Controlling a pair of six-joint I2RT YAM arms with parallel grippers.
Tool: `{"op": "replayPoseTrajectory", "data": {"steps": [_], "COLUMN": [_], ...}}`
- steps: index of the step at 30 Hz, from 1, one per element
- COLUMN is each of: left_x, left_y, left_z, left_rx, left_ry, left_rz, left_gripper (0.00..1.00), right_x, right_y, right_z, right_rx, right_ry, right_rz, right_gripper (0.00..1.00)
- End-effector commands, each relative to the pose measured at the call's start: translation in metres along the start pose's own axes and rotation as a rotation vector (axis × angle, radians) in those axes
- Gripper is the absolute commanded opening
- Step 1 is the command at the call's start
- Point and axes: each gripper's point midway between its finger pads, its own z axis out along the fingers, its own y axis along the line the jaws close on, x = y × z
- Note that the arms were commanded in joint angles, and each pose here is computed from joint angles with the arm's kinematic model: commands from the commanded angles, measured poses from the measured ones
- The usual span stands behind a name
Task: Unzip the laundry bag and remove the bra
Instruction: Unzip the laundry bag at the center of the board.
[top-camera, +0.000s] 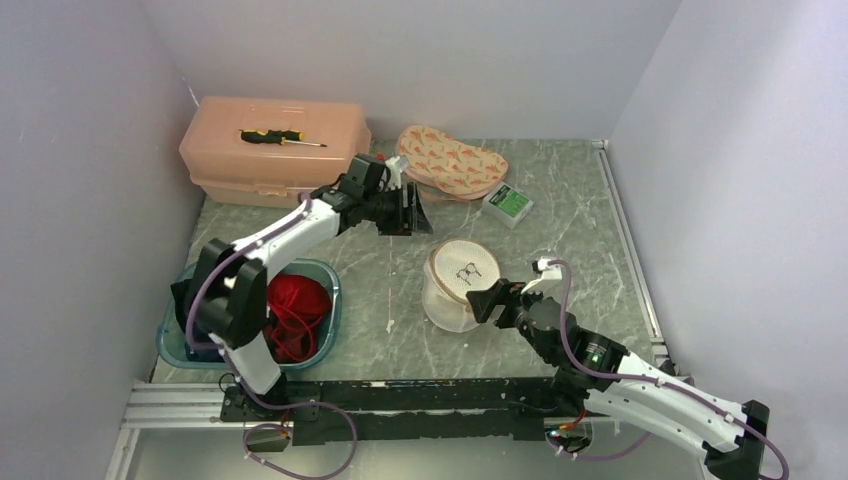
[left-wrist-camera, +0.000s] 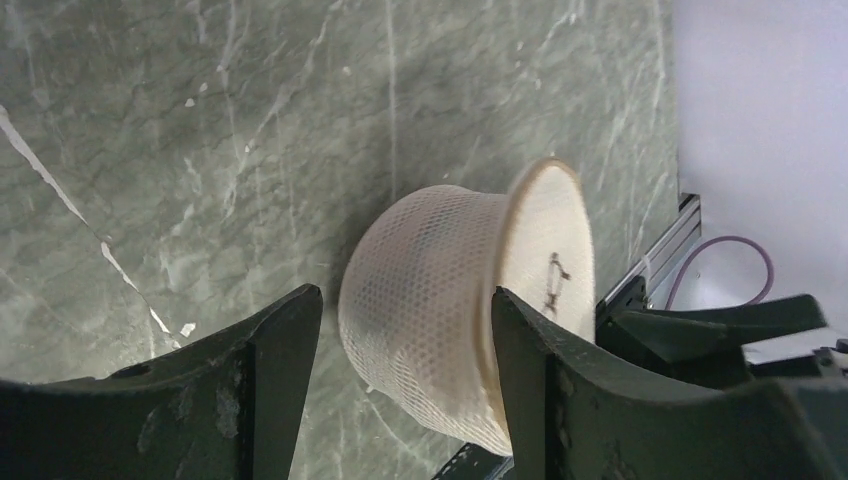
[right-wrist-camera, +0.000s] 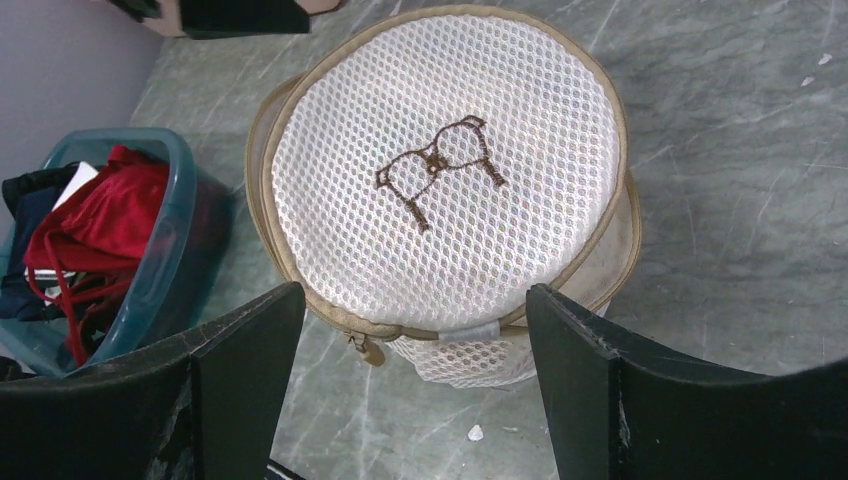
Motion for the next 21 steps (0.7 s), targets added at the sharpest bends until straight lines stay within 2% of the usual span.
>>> {"op": "replayPoseTrajectory", "data": {"steps": [1, 5, 9, 14, 16, 19, 21], "left_x": [-0.008, 0.0, 0.012, 0.029, 0.039, 0.054, 0.06], "left_y": [-0.013, -0.006, -0.001, -0.003, -0.011, -0.011, -0.006], "left_z": [0.01, 0.022, 0.028, 0.031, 0.031, 0.035, 0.038], "left_rx": [0.105, 0.098, 0.117, 0.155, 0.177, 0.149, 0.139], "left_ry": [0.066, 0.174, 0.203, 0.254, 0.269, 0.297, 0.315], "left_rz": [0.099, 0.12, 0.11, 0.089, 0.109, 0.136, 0.122], "left_gripper": [0.69, 0.68, 0.66, 0.57, 0.56, 0.54, 0.49], "right_x": [-0.015, -0.017, -0.021, -0.025, -0.027, -0.033, -0.036], "right_y": [0.016, 0.021, 0.023, 0.023, 0.023, 0.024, 0.026], "right_z": [-0.003, -0.005, -0.008, -0.01, -0.011, -0.013, -0.014], "right_rx": [-0.057, -0.075, -0.089, -0.087, -0.084, -0.085, -0.088], "right_ry": [-0.031, -0.022, -0.028, -0.034, -0.038, -0.051, -0.056], "right_rz": [0.021, 0.003, -0.002, -0.013, -0.016, -0.016, -0.018], "right_gripper": [0.84, 0.84, 0.83, 0.84, 0.84, 0.84, 0.83]}}
